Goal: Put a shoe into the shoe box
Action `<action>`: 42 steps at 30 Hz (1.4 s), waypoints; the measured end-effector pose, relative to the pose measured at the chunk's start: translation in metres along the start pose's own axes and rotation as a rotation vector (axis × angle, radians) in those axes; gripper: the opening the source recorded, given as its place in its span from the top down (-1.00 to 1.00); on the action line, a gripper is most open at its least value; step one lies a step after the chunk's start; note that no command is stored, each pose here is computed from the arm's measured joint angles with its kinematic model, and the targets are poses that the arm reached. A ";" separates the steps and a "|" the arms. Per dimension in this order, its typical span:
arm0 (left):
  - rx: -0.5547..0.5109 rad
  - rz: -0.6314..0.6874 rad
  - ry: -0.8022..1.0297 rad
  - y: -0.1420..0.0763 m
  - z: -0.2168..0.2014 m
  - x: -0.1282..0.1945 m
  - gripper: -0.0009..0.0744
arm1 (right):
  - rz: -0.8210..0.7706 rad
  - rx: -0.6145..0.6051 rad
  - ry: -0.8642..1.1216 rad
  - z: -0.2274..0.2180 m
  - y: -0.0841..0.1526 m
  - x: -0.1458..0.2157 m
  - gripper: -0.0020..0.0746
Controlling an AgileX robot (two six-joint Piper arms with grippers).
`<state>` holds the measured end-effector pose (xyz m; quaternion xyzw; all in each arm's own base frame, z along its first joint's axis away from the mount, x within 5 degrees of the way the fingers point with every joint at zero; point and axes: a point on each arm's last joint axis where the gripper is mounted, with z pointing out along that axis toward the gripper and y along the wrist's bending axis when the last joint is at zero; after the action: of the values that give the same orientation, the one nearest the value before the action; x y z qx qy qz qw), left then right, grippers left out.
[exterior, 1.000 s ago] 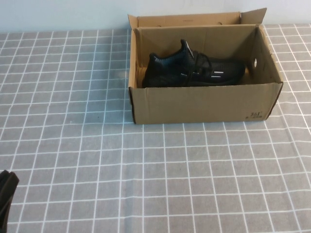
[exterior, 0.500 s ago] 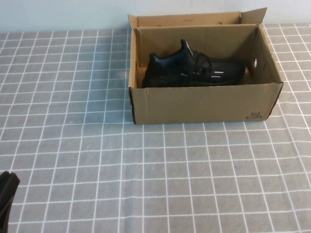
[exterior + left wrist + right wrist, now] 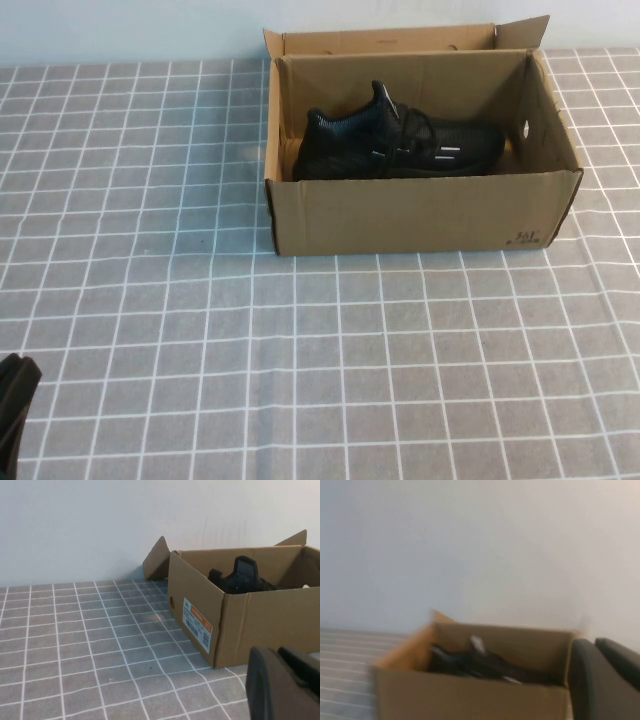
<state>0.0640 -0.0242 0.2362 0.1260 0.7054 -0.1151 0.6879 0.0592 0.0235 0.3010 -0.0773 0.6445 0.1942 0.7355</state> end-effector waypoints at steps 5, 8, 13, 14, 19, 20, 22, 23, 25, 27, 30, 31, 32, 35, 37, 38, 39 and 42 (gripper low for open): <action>0.001 0.000 0.001 0.000 0.000 0.000 0.98 | -0.035 0.267 0.064 -0.007 -0.023 0.043 0.99; 0.001 0.000 0.001 0.000 0.000 0.000 0.98 | -0.042 0.353 0.064 -0.016 -0.030 0.062 0.99; 0.001 0.000 0.001 0.000 0.000 0.000 0.98 | -0.045 0.378 0.057 -0.025 -0.033 0.088 0.99; 0.001 0.000 0.001 0.000 0.000 0.000 0.98 | -0.043 0.379 0.066 -0.026 -0.033 0.091 0.99; 0.001 0.000 0.003 0.000 0.000 0.000 0.98 | -0.001 0.383 0.134 -0.027 -0.034 0.099 0.99; 0.001 0.000 0.002 0.000 0.000 0.000 0.98 | 0.003 0.384 0.150 -0.027 -0.034 0.100 0.99; 0.001 0.000 0.002 0.000 0.000 0.000 0.98 | 0.013 0.386 0.187 -0.028 -0.034 0.103 0.99; 0.001 0.000 0.002 0.000 0.000 0.000 0.98 | 0.018 0.387 0.213 -0.028 -0.034 0.106 0.99; 0.001 0.000 0.002 0.000 0.000 0.000 0.98 | 0.029 0.390 0.270 -0.029 -0.034 0.111 0.99; 0.001 0.000 0.002 0.000 0.000 0.000 0.98 | 0.039 0.393 0.323 -0.031 -0.033 0.115 0.99; 0.001 0.000 0.002 0.000 0.000 0.000 0.98 | 0.047 0.394 0.356 -0.032 -0.033 0.118 0.99; 0.001 0.000 0.002 0.000 0.000 0.000 0.98 | 0.047 0.394 0.359 -0.032 -0.033 0.119 0.99; 0.001 0.000 0.002 0.000 0.000 0.000 0.98 | 0.047 0.394 0.360 -0.032 -0.033 0.119 0.99; 0.001 0.000 0.002 0.000 0.000 0.000 0.98 | 0.046 0.394 0.361 -0.032 -0.033 0.119 0.99; 0.001 0.000 0.002 0.000 0.000 0.000 0.98 | 0.046 0.394 0.361 -0.032 -0.033 0.119 0.99; 0.001 0.000 0.002 0.000 0.000 0.000 0.98 | 0.046 0.394 0.361 -0.032 -0.033 0.119 0.99; 0.001 0.000 0.002 0.000 0.000 0.000 0.98 | 0.046 0.394 0.361 -0.032 -0.033 0.119 0.99; 0.001 0.000 0.002 0.000 0.000 0.000 0.98 | 0.047 0.393 0.361 -0.032 -0.033 0.119 0.99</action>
<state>0.0640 -0.0243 0.2360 0.1265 0.7059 -0.1153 0.6873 0.0536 0.0038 0.1753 0.0487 0.7922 0.0653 0.6048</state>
